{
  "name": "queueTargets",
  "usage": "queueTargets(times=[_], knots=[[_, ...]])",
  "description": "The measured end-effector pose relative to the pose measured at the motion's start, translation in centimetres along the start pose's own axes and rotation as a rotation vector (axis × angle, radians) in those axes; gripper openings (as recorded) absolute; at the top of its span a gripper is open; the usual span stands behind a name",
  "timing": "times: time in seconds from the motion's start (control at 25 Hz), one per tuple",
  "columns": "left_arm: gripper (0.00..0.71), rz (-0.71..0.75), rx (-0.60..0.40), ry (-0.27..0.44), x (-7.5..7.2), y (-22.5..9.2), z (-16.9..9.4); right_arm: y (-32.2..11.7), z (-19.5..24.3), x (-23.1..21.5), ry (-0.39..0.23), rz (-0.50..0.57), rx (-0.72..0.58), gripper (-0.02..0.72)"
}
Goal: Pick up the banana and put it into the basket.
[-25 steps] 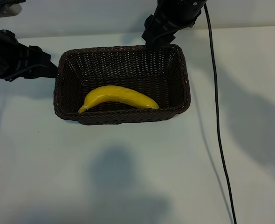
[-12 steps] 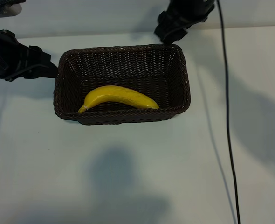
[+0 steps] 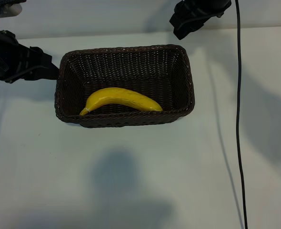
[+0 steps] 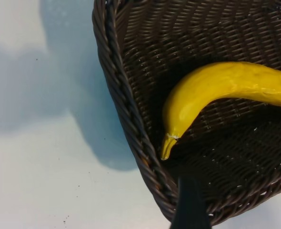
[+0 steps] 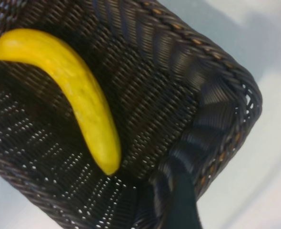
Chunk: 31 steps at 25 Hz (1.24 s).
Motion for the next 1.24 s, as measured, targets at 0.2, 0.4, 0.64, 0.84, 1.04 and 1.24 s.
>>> queueTargets(times=[0.2,0.4,0.64,0.84,1.04,1.24], knots=[[0.542,0.000,-0.001,0.000,0.01,0.01,0.00,0.29,-0.03,0.73,0.047,0.019,-0.018,0.568],[0.542,0.000,-0.003,0.001,0.02,0.04,0.00,0.37,-0.05,0.95,0.061,0.024,-0.023,0.567],[0.541,0.000,-0.003,0.001,0.02,0.04,0.00,0.33,-0.04,0.85,0.055,0.022,-0.020,0.567],[0.541,0.000,-0.003,0.001,0.02,0.04,0.00,0.33,-0.04,0.83,0.054,0.021,-0.020,0.564],[0.541,0.000,-0.003,0.001,0.02,0.04,0.00,0.33,-0.04,0.83,0.054,0.022,-0.020,0.555],[0.541,0.000,-0.003,0.001,0.02,0.04,0.00,0.33,-0.04,0.83,0.054,0.022,-0.020,0.539]])
Point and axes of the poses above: a point on each arm's last joint axis where the gripper is mounted, z pointing out along that axis toward the gripper, x along the wrist's bending axis when the last joint is at zero, y = z × x, the point moved 7 cm from there along z, pointing out along that axis toward the gripper
